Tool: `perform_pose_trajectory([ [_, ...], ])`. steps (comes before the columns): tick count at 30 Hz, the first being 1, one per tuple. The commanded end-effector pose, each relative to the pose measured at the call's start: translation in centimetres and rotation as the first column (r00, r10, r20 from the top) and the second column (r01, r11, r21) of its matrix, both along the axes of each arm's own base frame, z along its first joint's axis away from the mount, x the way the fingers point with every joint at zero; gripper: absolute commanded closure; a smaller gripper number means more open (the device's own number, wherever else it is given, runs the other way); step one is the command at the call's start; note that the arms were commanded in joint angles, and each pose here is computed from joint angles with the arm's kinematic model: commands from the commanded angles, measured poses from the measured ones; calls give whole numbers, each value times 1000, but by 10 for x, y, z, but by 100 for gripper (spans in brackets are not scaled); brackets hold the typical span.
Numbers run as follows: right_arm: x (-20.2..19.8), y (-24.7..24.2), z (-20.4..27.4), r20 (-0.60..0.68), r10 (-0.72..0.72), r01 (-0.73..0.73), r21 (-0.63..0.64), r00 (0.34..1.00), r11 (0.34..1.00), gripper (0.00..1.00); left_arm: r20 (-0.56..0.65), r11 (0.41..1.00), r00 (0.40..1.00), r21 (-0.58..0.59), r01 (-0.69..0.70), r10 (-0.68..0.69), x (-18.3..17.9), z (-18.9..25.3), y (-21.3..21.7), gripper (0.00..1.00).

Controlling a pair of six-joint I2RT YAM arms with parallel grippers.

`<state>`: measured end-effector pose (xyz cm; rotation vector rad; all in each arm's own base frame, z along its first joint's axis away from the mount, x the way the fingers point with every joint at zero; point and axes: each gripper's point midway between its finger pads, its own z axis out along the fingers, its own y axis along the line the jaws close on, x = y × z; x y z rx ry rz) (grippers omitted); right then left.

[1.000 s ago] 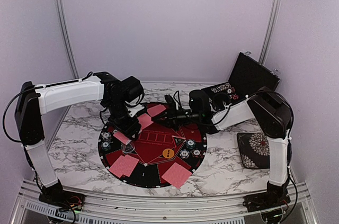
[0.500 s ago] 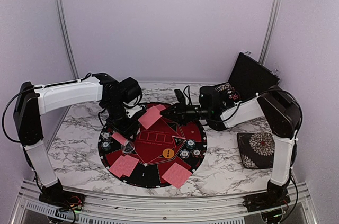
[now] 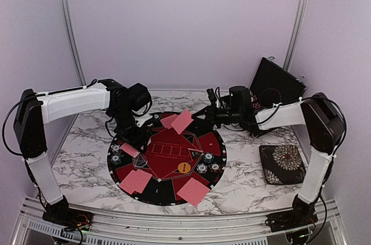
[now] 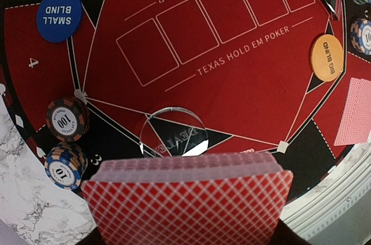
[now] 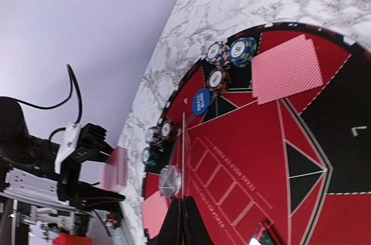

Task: Distribute texas hold em gaming equipment
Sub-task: Flop the poker card in the community card area.

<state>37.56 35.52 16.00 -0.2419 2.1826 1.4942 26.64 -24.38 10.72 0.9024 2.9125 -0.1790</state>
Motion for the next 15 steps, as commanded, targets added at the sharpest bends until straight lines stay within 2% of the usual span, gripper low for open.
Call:
perform_pose_trajectory([
  [1, 19, -19, 8, 233, -51, 104, -224, 971, 969, 100, 15, 999, 1000, -34, -13, 13, -2, 12, 3, 54],
  [9, 20, 3, 22, 515, 24, 216, -401, 857, 890, 100, 0, 998, 998, -17, -62, 62, 2, 3, 19, 54],
  [15, 6, 32, 25, 692, 146, 327, -503, 707, 800, 100, 3, 994, 994, -19, -111, 111, 6, 1, 35, 54],
])
